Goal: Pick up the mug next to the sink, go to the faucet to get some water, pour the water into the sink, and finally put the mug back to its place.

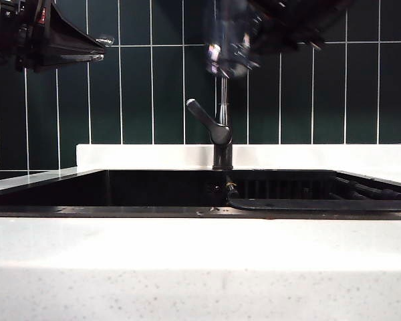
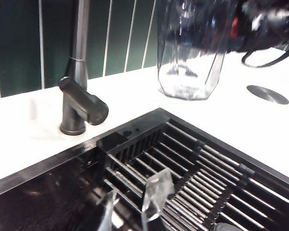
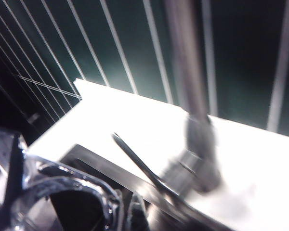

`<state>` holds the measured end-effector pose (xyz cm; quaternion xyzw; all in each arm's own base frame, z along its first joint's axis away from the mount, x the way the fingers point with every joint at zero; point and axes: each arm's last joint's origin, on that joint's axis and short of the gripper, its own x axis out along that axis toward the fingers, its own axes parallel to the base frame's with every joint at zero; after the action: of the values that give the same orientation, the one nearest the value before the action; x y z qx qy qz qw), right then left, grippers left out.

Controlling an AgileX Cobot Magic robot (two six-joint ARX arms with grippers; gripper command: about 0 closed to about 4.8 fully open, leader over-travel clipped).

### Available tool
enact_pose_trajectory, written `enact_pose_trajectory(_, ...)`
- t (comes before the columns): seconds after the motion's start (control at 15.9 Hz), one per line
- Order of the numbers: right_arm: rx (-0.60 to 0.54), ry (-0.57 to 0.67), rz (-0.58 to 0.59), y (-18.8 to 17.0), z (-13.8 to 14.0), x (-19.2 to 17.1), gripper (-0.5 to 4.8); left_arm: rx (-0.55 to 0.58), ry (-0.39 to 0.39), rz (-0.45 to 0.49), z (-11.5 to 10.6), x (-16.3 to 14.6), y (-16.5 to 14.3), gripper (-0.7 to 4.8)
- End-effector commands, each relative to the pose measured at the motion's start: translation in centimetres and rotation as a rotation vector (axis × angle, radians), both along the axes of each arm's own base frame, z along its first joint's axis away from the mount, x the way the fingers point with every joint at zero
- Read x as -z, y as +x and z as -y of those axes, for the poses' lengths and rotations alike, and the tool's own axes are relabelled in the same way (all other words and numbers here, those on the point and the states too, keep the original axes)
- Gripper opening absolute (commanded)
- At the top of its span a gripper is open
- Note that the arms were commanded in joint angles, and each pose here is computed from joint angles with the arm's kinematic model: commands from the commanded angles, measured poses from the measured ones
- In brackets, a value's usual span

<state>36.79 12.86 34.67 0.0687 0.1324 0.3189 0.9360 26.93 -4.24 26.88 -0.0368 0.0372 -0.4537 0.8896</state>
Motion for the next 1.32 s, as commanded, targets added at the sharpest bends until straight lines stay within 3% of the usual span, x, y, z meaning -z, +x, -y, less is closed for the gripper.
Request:
enact_pose_trajectory(0.06,0.019,0.023,0.025,-0.3,-0.9,-1.1,-0.07,-0.017,0.0,0.025,0.0,-0.5,0.1,0.89)
enact_pose_trajectory(0.95,-0.051,0.078,0.023,-1.0,-1.5,-5.0,-0.07,-0.016,0.005,0.013,0.1,1.3,1.6,0.89)
enact_pose_trajectory(1.2,-0.052,0.075,0.012,-0.7,-1.6,-4.7,-0.07,0.057,-0.006,-0.007,0.5,1.6,5.1,0.89)
enact_pose_trajectory(1.32,-0.051,0.066,-0.001,-0.7,-1.6,-4.5,-0.07,0.122,-0.037,-0.04,0.9,1.4,9.2,0.89)
